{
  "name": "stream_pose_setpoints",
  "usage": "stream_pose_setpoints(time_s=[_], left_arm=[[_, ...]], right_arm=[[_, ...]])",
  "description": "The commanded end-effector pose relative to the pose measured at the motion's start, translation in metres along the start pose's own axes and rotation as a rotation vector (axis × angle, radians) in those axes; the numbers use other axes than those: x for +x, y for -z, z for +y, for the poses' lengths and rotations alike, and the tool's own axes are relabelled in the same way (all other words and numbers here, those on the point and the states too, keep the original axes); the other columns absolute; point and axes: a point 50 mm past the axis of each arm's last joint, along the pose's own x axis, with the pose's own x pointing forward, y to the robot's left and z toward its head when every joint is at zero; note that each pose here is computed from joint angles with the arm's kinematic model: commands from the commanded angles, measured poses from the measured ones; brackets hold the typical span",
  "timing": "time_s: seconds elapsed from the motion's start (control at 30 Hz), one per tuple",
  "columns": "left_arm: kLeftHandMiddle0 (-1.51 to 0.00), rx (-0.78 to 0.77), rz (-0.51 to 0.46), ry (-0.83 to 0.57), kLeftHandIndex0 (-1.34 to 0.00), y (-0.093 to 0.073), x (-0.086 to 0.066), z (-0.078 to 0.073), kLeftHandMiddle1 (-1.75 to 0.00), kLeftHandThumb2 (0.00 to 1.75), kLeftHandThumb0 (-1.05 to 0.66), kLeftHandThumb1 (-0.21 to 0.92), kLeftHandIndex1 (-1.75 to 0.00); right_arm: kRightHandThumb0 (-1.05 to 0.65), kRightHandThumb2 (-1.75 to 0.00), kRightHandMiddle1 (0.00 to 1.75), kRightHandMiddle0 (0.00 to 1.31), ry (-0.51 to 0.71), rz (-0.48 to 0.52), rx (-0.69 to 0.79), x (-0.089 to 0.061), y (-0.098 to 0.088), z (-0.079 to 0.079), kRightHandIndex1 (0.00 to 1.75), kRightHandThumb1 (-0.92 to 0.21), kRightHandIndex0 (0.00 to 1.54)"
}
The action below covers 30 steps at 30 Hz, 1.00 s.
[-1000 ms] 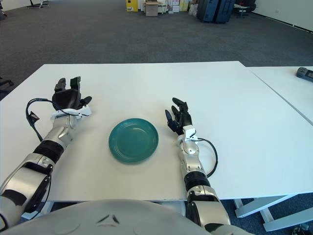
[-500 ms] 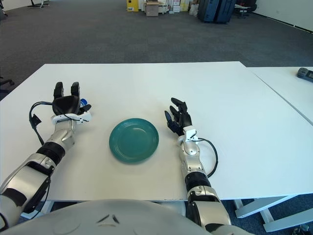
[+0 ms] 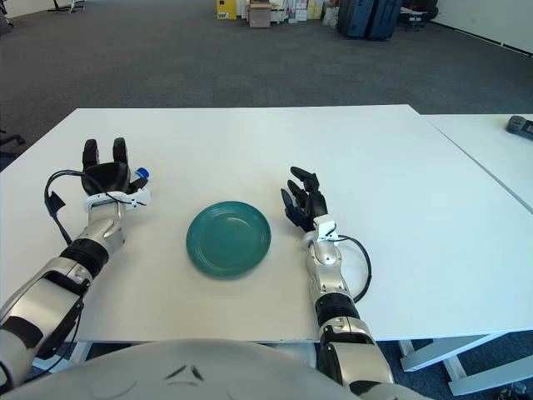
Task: Put the bottle into the plate.
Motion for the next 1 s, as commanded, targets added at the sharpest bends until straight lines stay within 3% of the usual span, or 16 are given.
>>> stream_pose_setpoints(time_s=[0.0, 0.57, 0.97], left_arm=[[0.0, 0.007, 0.023, 0.031, 0.0, 0.002, 0.001, 0.002, 0.0, 0.85, -1.05, 0.92, -0.03], [-0.07, 0.056, 0.147, 0.199, 0.0, 0.02, -0.002, -0.012, -0.03, 0.89, -1.05, 0.92, 0.0], [-0.13, 0.042, 0.181, 0.326, 0.0, 0.02, -0.005, -0.027, -0.04, 0.91, -1.05, 0.92, 0.0]], right_arm=[[-0.64, -0.41, 0.86, 0.0, 0.025, 0.128, 0.021, -0.018, 0.026, -0.006, 0.03, -0.92, 0.45], [-0.61, -0.44, 0.9, 0.0, 0.025, 0.12, 0.036, -0.02, 0.026, -0.01, 0.03, -0.92, 0.49], [-0.6, -0.49, 0.9, 0.03, 0.018, 0.141, 0.029, -0.022, 0.027, -0.013, 0.05, -0.92, 0.53]])
